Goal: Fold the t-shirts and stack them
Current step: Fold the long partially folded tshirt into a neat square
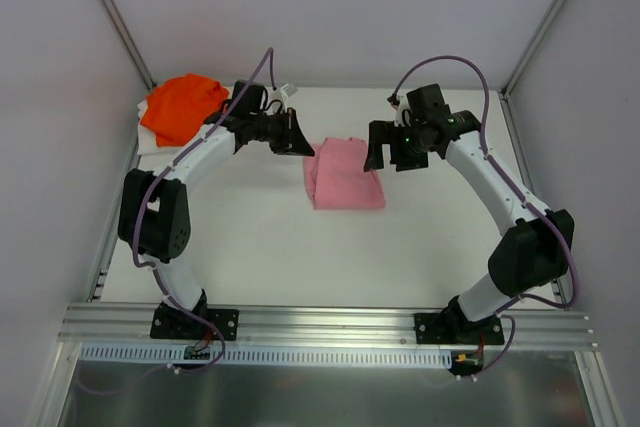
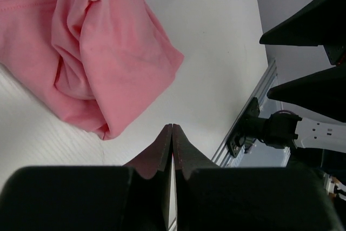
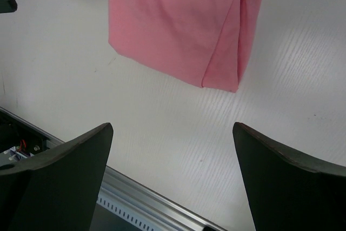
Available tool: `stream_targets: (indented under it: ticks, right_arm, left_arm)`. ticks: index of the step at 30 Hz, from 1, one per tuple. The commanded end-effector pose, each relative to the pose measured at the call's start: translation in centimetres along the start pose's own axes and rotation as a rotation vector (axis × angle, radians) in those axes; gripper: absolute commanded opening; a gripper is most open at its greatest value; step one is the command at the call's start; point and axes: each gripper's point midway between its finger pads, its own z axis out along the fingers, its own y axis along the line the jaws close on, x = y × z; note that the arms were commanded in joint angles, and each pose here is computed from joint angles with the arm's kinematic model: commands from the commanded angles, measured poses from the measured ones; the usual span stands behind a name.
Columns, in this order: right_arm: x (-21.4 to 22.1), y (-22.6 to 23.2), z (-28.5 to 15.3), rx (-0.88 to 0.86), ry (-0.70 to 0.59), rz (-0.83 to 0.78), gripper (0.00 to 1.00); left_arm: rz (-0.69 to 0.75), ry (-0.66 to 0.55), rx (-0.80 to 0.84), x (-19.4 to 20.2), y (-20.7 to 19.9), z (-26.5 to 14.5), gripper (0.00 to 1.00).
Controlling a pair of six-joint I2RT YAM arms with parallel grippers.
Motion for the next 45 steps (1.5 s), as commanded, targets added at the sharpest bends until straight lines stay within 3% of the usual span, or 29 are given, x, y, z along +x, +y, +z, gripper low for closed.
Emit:
stream_targets:
  ticks: [1,12,23,34,38,45]
  right_arm:
    - [-1.2,0.7,-1.3,-0.015,-0.077,-0.013,1.00]
    - [-0.6,0.7,0.1,-0.038,-0.033,-0.006,1.00]
    - [0.0,1.5,0.4,-0.090,-0.007,0.006,0.99]
    - [0.6,1.8,0.0,-0.106,0.020,-0.008,1.00]
    - [0.8,1.8,-0.2,-0.104,0.025,-0.006,1.00]
    - [0.7,1.7,-0.5,-0.098,0.015,-0.001,0.99]
  left_arm:
    - [0.034,-0.008,0.062,-1.5,-2.2,0.8,0.00]
    - [-0.014,0.074,0.082,-1.0,-0.9,6.3,0.00]
    - [0.012,0.023,-0.055,-2.1,2.5,8.0,0.00]
    - [-0.015,-0.003,-0.071,-4.6,3.9,10.8,0.00]
    - [-0.037,0.027,-0.145,-4.5,6.1,12.3,0.00]
    - [-0.069,0.093,-0.332,-3.4,9.1,11.4,0.00]
